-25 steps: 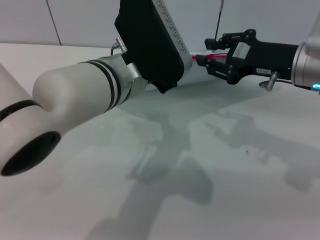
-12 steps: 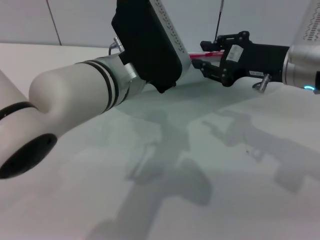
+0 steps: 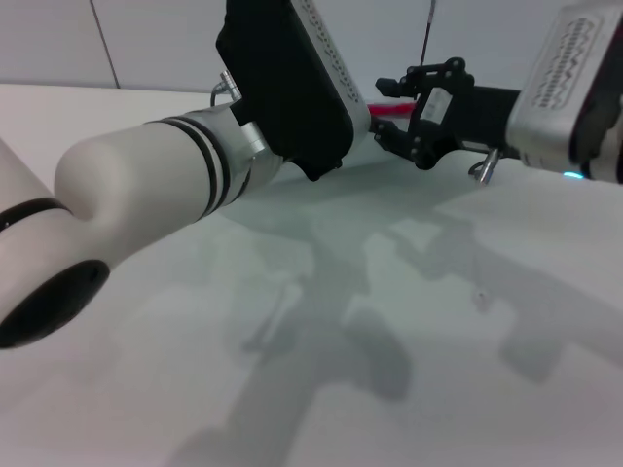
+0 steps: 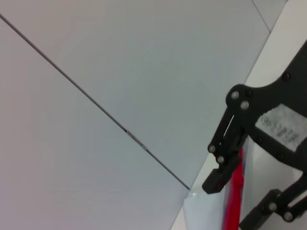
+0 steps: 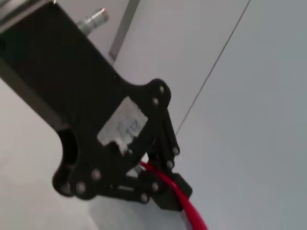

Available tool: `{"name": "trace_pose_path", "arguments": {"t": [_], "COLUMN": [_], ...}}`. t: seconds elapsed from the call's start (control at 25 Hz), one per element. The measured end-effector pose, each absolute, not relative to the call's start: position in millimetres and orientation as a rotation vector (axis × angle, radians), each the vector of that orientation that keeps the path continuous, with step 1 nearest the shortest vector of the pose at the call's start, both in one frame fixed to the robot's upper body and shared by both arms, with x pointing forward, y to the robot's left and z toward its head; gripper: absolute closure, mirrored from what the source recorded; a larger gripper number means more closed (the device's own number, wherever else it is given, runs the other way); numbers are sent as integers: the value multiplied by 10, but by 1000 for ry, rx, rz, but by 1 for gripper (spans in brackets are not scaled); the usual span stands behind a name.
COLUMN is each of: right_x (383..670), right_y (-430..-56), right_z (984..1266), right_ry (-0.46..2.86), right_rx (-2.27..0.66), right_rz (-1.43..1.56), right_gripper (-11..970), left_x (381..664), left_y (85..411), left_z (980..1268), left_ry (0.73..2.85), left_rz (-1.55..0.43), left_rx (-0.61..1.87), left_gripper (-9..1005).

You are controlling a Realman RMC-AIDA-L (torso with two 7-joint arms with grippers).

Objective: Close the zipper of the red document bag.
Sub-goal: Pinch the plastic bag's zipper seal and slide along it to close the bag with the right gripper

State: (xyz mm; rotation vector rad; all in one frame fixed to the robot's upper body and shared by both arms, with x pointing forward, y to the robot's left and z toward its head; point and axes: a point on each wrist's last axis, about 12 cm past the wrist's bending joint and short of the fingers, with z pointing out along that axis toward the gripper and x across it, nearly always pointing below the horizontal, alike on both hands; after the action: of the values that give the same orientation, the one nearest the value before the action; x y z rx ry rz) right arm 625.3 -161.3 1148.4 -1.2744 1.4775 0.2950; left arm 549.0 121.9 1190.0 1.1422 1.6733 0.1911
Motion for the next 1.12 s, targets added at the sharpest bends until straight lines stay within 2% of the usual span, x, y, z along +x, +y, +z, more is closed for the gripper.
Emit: {"name": "trace_pose_path", "arguments": {"t": [1.12], "right_x": [6208], "right_y": [-1628], "right_z": [11474], "right_ry": [1447], "right_rx": [-1343], "right_rz": [161], "right_gripper": [554], "left_x": [5473], "left_y": [1224], "left_z": [11898], "left_ry": [1672], "left_rz": [193], "left_rx": [1146], "left_gripper": [957]}}
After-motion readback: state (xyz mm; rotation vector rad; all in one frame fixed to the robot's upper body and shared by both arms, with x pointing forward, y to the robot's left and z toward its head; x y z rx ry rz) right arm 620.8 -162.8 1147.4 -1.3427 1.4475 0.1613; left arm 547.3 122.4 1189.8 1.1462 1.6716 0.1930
